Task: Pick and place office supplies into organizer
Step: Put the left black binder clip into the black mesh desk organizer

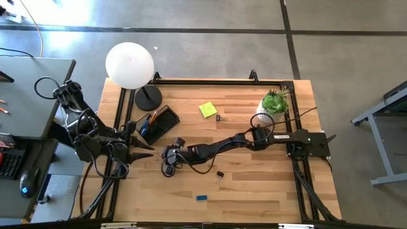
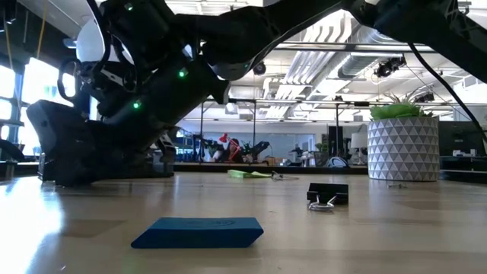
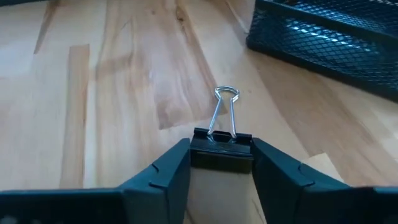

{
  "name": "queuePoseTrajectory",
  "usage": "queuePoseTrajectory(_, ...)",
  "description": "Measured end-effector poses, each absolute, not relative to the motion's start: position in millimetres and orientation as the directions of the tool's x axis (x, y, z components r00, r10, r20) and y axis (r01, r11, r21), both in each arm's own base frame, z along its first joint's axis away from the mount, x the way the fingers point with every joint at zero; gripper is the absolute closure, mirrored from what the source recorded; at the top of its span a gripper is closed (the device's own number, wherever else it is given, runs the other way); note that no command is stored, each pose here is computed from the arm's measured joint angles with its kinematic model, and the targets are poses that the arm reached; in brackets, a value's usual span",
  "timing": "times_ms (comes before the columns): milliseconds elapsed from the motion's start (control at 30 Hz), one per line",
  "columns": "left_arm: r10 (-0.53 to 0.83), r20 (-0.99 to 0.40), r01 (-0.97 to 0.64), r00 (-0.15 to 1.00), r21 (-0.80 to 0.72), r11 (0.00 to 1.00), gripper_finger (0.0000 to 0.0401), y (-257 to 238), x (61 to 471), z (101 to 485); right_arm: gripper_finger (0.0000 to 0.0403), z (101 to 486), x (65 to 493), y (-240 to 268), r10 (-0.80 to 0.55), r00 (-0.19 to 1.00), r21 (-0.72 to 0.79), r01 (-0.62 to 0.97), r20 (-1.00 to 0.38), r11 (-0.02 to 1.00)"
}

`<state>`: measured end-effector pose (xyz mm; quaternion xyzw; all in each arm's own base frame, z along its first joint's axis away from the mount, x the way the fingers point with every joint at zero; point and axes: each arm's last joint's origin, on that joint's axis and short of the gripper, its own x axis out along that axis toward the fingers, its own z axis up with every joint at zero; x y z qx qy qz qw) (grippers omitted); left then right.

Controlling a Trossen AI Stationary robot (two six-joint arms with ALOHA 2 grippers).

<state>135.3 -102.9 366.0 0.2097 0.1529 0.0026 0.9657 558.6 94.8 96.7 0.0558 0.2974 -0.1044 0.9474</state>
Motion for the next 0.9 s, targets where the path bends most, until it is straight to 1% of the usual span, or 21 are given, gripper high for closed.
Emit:
queuePoseTrajectory(67,0.069,-0.294,0.059,0.953,0.405,0.912,0.0323,-103,135,366,0.0247,99,558,95,-0.158,0.803,0.031,0.214,-0.575,0.976)
queuePoseTrajectory(167,0.069,-0.294,0.059,0.953,0.405,0.913,0.0323,-103,135,366,0.0244,112,560,96,-0.151,0.817,0.012,0.19,-0.557,0.982)
queuePoseTrajectory(300,0.069,-0.294,0.059,0.953,0.405,0.913,0.0323,-103,135,366,0.0261,142,566,96,-0.152,0.86,-0.014,0.166,-0.488,0.986)
queuePoseTrajectory(367,0.069,-0.295,0.059,0.953,0.405,0.913,0.0323,-103,135,366,0.0269,152,569,93,-0.169,0.865,-0.052,0.164,-0.472,0.985)
queuePoseTrajectory(500,0.069,-0.295,0.059,0.953,0.405,0.913,0.0322,-103,135,366,0.0269,169,575,80,-0.191,0.88,-0.113,0.157,-0.434,0.981)
queuePoseTrajectory(567,0.069,-0.295,0.059,0.953,0.405,0.912,0.0322,-103,135,366,0.0259,173,576,68,-0.205,0.874,-0.156,0.15,-0.44,0.976)
queuePoseTrajectory(733,0.069,-0.295,0.059,0.953,0.406,0.912,0.0322,-103,135,366,0.0238,172,578,43,-0.174,0.867,-0.286,0.038,-0.467,0.957)
queuePoseTrajectory(900,0.069,-0.295,0.059,0.953,0.406,0.912,0.0322,-103,135,366,0.0247,170,579,25,-0.139,0.858,-0.317,-0.029,-0.494,0.948)
